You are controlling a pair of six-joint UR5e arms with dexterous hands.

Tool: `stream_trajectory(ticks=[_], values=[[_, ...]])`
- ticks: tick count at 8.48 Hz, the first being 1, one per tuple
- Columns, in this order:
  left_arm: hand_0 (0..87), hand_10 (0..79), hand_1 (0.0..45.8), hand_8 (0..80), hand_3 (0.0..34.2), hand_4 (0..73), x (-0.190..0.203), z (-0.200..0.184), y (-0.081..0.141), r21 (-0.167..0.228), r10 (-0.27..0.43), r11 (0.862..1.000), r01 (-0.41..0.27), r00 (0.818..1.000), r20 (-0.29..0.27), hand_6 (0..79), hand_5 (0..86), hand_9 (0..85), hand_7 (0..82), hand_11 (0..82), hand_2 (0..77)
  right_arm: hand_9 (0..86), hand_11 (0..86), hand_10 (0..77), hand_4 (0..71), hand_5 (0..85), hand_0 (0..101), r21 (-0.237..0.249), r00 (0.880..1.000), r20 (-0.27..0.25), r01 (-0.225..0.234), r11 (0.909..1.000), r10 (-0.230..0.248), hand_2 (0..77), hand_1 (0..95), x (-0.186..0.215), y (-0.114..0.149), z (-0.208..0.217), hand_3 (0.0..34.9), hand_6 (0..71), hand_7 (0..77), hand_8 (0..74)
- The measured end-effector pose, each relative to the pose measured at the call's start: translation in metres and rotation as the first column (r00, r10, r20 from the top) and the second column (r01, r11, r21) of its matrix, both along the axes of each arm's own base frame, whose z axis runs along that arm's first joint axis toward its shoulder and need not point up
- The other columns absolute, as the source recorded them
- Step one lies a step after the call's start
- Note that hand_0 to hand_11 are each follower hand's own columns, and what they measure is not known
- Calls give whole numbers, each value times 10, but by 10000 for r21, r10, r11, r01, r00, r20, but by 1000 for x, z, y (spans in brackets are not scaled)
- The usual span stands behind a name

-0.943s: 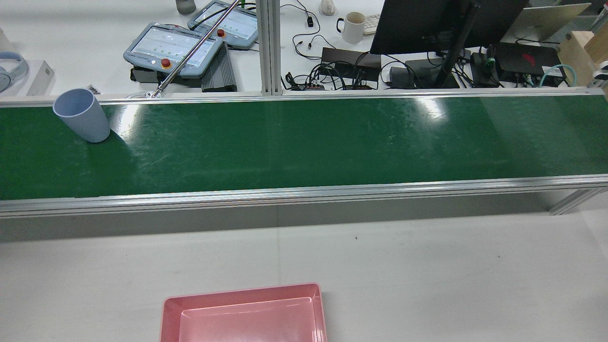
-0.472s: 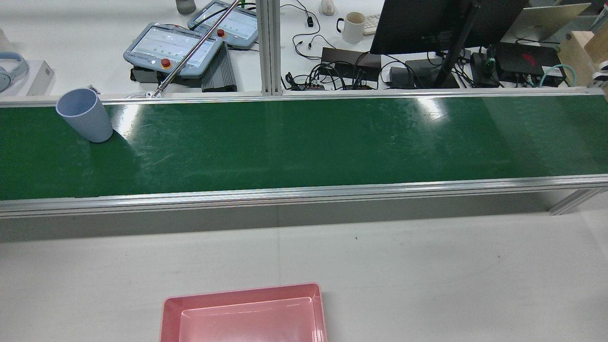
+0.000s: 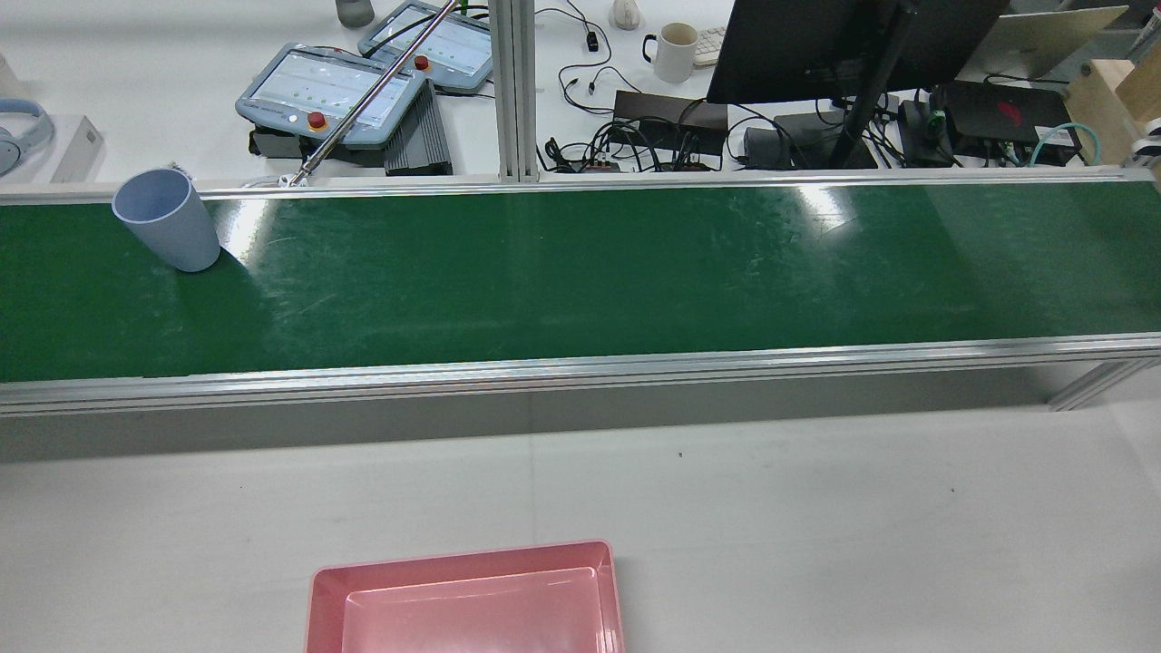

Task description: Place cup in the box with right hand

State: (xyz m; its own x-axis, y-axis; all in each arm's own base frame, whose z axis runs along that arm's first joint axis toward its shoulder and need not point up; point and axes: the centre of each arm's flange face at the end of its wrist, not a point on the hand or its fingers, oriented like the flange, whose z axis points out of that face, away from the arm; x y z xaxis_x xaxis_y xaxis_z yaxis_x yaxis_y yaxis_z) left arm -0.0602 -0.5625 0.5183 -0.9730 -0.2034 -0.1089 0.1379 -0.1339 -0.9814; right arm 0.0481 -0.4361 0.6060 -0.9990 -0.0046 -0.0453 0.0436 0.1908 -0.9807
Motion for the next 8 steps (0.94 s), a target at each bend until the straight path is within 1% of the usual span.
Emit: stream_trajectory(ticks=[3, 4, 6, 8], values=[[0, 0, 5, 0, 0, 0, 0, 0, 0, 2, 0, 10000, 0, 10000, 0, 0, 0, 0, 0, 0, 5, 393, 382, 240, 235, 142, 799, 2, 10000, 5, 4, 10000, -4, 5, 278, 0, 0, 0, 0, 158, 545, 300], [0, 0, 5, 0, 0, 0, 0, 0, 0, 8, -4, 10000, 4, 10000, 0, 0, 0, 0, 0, 0, 5, 393, 382, 240, 218, 142, 799, 1, 10000, 9, 8, 10000, -8, 5, 278, 0, 0, 0, 0, 158, 540, 300], [0, 0, 5, 0, 0, 0, 0, -1, 0, 14, 4, 10000, -4, 10000, -2, 0, 0, 5, 0, 0, 5, 387, 382, 240, 229, 142, 799, -5, 10000, 11, 14, 10000, -14, 5, 278, 0, 0, 0, 0, 158, 535, 300], [0, 0, 5, 0, 0, 0, 0, -1, 0, 13, 3, 10000, -3, 10000, -2, 0, 0, 0, 0, 0, 5, 387, 382, 251, 240, 142, 798, -7, 10000, 11, 16, 10000, -16, 5, 278, 0, 0, 0, 0, 158, 556, 300]])
